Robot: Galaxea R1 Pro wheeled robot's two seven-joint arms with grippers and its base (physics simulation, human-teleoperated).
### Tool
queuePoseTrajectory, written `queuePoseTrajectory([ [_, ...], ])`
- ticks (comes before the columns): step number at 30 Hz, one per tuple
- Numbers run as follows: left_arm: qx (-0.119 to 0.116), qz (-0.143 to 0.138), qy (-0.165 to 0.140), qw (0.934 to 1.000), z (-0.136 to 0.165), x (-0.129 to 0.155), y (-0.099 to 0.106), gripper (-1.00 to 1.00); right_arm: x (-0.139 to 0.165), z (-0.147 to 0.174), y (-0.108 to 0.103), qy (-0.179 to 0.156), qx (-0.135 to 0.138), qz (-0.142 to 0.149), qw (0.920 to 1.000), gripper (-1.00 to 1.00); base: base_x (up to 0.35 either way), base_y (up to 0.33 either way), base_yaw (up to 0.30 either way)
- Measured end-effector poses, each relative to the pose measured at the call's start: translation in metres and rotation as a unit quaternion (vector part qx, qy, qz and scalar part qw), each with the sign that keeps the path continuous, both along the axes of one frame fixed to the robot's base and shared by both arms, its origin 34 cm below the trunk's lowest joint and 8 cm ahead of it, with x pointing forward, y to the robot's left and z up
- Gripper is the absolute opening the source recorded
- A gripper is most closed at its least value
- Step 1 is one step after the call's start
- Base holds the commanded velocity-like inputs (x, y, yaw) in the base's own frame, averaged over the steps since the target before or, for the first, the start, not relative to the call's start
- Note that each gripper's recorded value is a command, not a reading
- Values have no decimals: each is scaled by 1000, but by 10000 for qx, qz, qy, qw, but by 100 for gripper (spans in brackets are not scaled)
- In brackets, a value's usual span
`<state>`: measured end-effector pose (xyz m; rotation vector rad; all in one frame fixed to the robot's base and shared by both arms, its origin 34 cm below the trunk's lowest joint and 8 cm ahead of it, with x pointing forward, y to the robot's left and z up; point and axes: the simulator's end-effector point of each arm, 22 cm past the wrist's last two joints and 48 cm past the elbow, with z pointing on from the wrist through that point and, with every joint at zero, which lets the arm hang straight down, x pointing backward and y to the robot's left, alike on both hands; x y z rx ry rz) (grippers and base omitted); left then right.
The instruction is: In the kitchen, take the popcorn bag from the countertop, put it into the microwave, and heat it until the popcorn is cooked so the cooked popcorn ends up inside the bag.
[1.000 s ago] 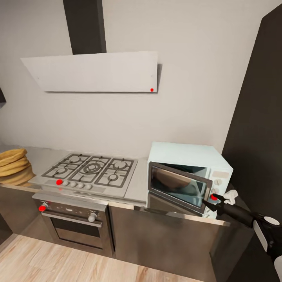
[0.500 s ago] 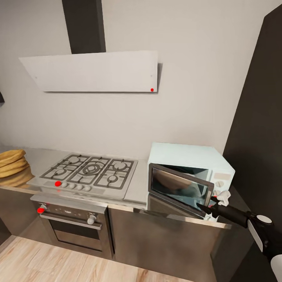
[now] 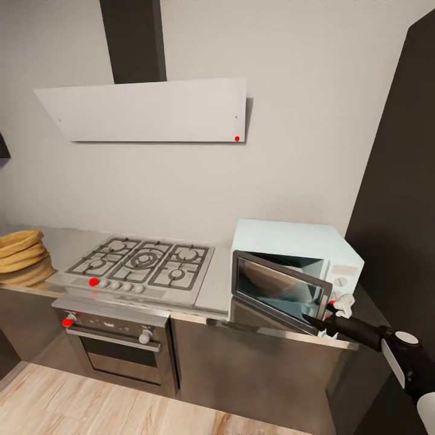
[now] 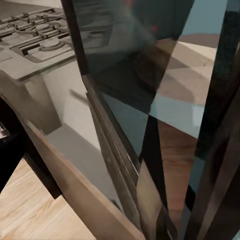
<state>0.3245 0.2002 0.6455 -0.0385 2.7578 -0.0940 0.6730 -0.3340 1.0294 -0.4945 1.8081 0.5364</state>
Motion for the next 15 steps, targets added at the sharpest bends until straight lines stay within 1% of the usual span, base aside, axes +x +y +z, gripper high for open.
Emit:
queuePoseTrajectory([
  [2, 1, -4, 0, 10000, 0, 0, 0, 100, 0, 0, 1, -2, -1, 6, 10000, 100, -85, 43, 0],
  [5, 1, -5, 2, 10000, 0, 0, 0, 100, 0, 0, 1, -2, 0, 10, 10000, 100, -198, 114, 0],
  [11, 1, -6, 0, 10000, 0, 0, 0, 100, 0, 0, 2, -2, 1, 19, 10000, 100, -56, 17, 0],
  [15, 1, -4, 3, 10000, 0, 0, 0, 100, 1, -1, 3, 1, 10, 25, 10000, 100, -265, 1, 0],
])
